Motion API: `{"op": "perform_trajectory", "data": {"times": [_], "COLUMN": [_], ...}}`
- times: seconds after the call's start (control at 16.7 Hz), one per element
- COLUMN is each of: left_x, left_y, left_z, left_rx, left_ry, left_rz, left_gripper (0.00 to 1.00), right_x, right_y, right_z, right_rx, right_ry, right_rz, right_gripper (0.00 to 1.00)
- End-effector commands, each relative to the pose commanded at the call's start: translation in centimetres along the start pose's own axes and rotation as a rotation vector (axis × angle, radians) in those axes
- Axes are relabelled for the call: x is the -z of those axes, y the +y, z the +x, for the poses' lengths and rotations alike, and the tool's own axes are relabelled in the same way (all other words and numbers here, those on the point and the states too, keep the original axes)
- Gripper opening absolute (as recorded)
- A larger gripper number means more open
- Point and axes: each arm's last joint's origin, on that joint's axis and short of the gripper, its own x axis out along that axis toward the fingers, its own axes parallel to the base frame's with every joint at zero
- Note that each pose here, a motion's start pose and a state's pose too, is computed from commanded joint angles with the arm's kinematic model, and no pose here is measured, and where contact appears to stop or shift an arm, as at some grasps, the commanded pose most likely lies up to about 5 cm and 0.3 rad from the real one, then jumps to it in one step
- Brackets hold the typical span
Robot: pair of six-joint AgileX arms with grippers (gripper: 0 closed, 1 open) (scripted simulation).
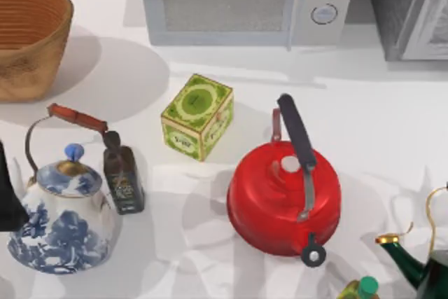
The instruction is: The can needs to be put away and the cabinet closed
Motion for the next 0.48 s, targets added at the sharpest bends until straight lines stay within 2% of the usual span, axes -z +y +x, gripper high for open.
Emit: {"op": "perform_trajectory", "data": {"times": [0.24,0.48], "left_x": [0.0,0.0], "left_y": [0.0,0.0], "left_z": [0.0,0.0], "left_rx": [0.000,0.000], "left_ry": [0.000,0.000], "left_rz": [0.000,0.000], "left_gripper": [1.00,1.00], "right_x": [-2.8,-5.1], "right_y": [-1.2,-4.2], "right_z": [1.0,3.6], "right_rx": [0.002,0.004], "right_ry": [-0.068,-0.097], "right_rz": [-0.011,-0.038], "right_gripper": [1.00,1.00]}}
